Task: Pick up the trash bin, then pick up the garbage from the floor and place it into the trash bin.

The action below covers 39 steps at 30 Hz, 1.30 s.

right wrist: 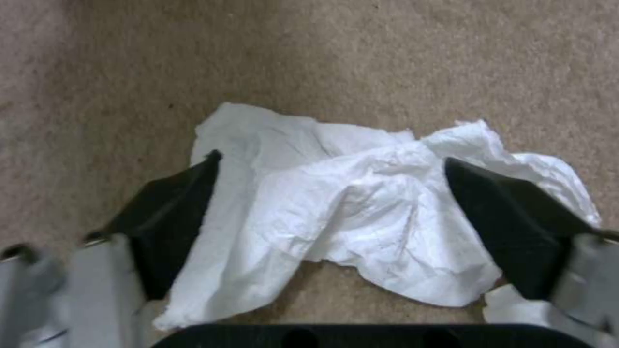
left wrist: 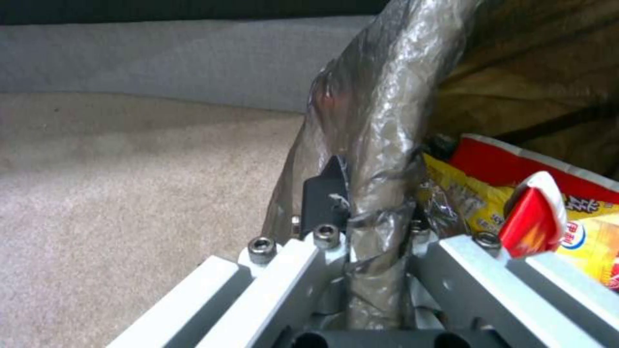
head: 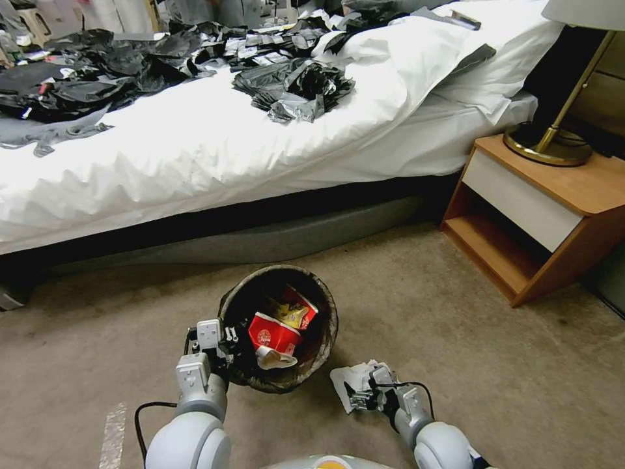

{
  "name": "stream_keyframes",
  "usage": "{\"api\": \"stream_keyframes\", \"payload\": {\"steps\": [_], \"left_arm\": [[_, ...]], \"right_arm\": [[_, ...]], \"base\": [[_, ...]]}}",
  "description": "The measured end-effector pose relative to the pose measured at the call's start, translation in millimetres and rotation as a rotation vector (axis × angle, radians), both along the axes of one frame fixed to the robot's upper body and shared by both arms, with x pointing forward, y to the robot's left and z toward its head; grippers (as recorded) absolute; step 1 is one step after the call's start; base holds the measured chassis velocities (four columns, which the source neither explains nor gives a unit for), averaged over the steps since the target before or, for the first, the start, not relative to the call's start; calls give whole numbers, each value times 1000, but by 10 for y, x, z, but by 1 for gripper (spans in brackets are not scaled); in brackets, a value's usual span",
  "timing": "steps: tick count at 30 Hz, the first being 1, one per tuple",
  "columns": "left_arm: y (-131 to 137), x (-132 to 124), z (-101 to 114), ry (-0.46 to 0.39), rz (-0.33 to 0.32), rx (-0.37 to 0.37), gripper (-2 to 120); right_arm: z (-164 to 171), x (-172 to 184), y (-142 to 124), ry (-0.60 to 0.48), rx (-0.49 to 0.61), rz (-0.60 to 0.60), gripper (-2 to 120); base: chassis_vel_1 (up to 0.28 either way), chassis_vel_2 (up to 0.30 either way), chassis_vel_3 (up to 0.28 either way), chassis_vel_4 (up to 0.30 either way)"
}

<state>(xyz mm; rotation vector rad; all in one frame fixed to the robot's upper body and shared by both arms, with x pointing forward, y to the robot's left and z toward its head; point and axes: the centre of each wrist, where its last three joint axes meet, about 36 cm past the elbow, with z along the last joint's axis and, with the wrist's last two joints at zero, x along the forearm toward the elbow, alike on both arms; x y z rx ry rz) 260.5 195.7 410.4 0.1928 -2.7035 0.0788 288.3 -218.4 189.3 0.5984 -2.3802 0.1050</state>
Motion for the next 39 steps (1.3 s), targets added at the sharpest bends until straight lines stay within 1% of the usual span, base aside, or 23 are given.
{"api": "stream_keyframes", "payload": {"steps": [1,2,5,6,7,8,9,10,13,14,16,17,19,20,21,22,23,34,37,39], "left_arm": [[-1,-1,2,-1,0,0,0],[-1,-1,2,-1,0,0,0],[1,-9,2,1,0,0,0],[1,-9,2,1,0,0,0],[4,-12,2,2,0,1,0],[9,-15,3,2,1,3,0],[9,-15,3,2,1,3,0],[10,-17,2,3,1,3,0],[11,-25,-2,5,1,3,0],[11,-25,-2,5,1,3,0],[12,-30,-5,6,2,3,0],[12,-30,-5,6,2,3,0],[23,-30,-5,6,4,5,0],[28,-27,-4,6,4,5,0],[28,-27,-4,6,4,5,0],[31,-24,-2,5,5,4,0],[32,-19,-2,4,5,4,0],[26,18,-10,4,-2,3,0],[24,15,-15,6,-3,3,0],[19,11,-17,8,-5,2,0]], "right_arm": [[-18,-5,-10,0,-1,-1,75],[-18,-5,-10,0,-1,-1,75],[-63,-6,-35,-7,-3,-5,59],[-63,-6,-35,-7,-3,-5,59],[-76,-3,-39,-8,-2,-7,56],[-96,8,-50,-9,-2,-10,49],[-96,8,-50,-9,-2,-10,49],[-112,19,-60,-10,-2,-13,45],[-185,41,-90,-6,0,-19,31],[-185,41,-90,-6,0,-19,31],[-266,60,-107,-3,3,-27,23],[-266,60,-107,-3,3,-27,23],[-348,70,-126,-4,5,-30,11],[-377,75,-139,-6,6,-29,8],[-377,75,-139,-6,6,-29,8],[-404,84,-148,-7,7,-30,3],[-419,88,-148,-8,9,-30,0],[-422,102,-156,-31,14,-26,0],[-400,103,-173,-48,16,-29,0],[-307,123,-191,-90,24,-39,0]], "base": [[0,0,0,0],[0,0,0,0],[0,0,0,0],[0,0,0,0],[0,0,0,0],[0,0,0,0],[0,0,0,0],[0,0,0,0],[0,0,0,0],[0,0,0,0],[0,0,0,0],[0,0,0,0],[0,0,0,0],[0,0,0,0],[0,0,0,0],[0,0,0,0],[0,0,0,0],[0,0,0,0],[0,0,0,0],[0,0,0,0]]}}
